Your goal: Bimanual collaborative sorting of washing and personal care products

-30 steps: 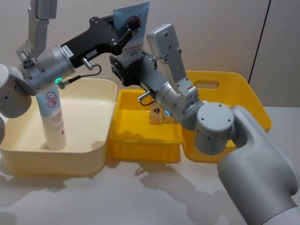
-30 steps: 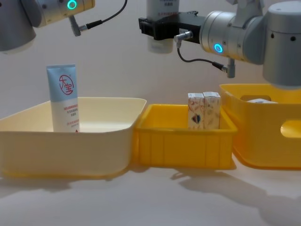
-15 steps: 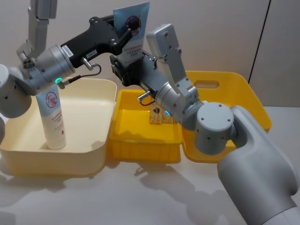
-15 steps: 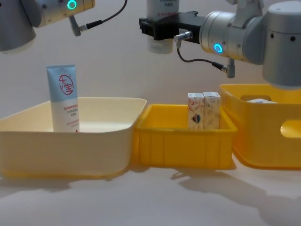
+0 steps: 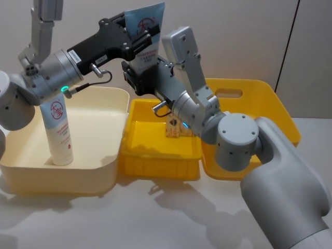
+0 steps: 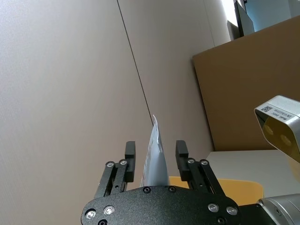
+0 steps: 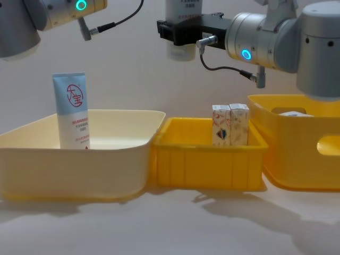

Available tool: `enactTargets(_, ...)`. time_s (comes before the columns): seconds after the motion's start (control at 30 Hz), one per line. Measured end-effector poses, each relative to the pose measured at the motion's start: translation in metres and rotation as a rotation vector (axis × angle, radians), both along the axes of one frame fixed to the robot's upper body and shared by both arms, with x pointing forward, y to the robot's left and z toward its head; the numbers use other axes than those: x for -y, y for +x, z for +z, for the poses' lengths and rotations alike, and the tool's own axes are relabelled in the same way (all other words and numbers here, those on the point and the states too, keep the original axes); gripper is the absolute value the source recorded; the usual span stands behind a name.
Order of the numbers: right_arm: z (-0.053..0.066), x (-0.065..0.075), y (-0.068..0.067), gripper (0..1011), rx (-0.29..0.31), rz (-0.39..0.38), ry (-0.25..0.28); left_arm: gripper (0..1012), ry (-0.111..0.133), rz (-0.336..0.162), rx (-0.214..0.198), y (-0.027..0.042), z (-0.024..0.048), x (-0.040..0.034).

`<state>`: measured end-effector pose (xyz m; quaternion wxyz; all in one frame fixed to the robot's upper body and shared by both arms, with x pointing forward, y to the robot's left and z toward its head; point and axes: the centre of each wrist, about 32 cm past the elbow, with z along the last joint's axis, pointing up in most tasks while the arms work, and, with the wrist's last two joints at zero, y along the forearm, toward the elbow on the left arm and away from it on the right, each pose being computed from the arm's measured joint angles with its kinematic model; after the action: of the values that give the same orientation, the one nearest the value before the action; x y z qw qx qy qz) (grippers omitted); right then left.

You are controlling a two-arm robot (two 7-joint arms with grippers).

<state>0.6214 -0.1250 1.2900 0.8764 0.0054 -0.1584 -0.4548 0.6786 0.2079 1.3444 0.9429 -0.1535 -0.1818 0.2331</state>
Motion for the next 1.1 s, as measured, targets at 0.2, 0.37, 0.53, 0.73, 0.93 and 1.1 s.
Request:
enactTargets(0.2, 0.0, 0.001, 0.0, 526, 0.001, 0.0, 0.0, 691, 0.0, 0.0, 0.0, 0.0, -0.0001, 0.0)
enactTargets(0.37, 0.002, 0.006, 0.001, 526, 0.009, -0.008, -0.002, 830, 0.0, 0.0, 0.0, 0.0, 0.0, 0.0)
enactTargets(0.53, 0.006, 0.022, 0.002, 526, 0.028, -0.029, -0.014, 961, 0.0, 0.0, 0.0, 0.0, 0.0, 0.0)
enactTargets(0.73, 0.012, 0.05, 0.001, 526, 0.049, -0.074, -0.037, 1003, 0.0, 0.0, 0.0, 0.0, -0.0001, 0.0)
enactTargets(0.93, 0.018, 0.088, -0.001, 526, 0.064, -0.145, -0.071, 1003, 0.0, 0.0, 0.0, 0.0, 0.0, 0.0)
enactTargets(1.1, 0.022, 0.105, -0.003, 526, 0.07, -0.193, -0.083, 1003, 0.0, 0.0, 0.0, 0.0, -0.0001, 0.0)
